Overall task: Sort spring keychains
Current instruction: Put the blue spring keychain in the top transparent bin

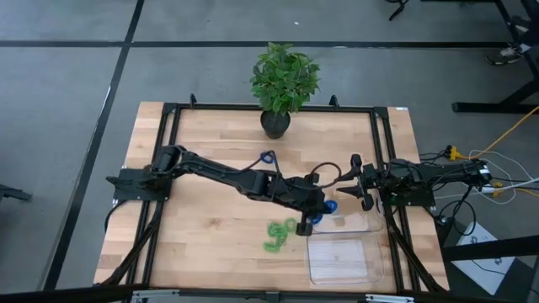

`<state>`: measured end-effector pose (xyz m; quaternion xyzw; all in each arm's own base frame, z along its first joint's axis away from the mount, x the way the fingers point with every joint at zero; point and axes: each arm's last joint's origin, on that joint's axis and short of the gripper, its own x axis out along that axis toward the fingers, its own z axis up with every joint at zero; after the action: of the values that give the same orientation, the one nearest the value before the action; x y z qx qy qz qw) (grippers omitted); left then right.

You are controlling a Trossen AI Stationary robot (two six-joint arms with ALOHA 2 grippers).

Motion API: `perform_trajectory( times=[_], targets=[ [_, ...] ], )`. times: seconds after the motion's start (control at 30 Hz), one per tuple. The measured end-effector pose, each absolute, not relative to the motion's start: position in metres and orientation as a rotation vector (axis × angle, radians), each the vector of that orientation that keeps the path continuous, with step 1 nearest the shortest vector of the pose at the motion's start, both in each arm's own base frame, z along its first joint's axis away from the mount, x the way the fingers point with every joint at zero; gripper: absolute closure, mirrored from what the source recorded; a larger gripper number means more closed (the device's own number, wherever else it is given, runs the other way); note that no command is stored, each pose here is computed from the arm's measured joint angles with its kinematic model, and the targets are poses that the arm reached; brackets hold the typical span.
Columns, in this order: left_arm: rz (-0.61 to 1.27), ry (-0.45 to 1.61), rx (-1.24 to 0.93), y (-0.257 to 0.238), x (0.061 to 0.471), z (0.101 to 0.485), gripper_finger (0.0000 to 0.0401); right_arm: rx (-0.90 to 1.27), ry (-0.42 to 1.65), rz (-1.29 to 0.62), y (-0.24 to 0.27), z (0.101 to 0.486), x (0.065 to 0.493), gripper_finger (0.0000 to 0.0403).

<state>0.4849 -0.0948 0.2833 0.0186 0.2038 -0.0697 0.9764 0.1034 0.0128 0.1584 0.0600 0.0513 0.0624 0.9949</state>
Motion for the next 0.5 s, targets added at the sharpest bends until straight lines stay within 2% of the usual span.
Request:
perform_trajectory(
  times=[0.5],
  targets=[
    [-0.153,0.537,0.045,-0.095,0.501,0.229,0.0372,0.12,0.102,0.125,0.013,0.158,0.103,0.0249]
  ],
)
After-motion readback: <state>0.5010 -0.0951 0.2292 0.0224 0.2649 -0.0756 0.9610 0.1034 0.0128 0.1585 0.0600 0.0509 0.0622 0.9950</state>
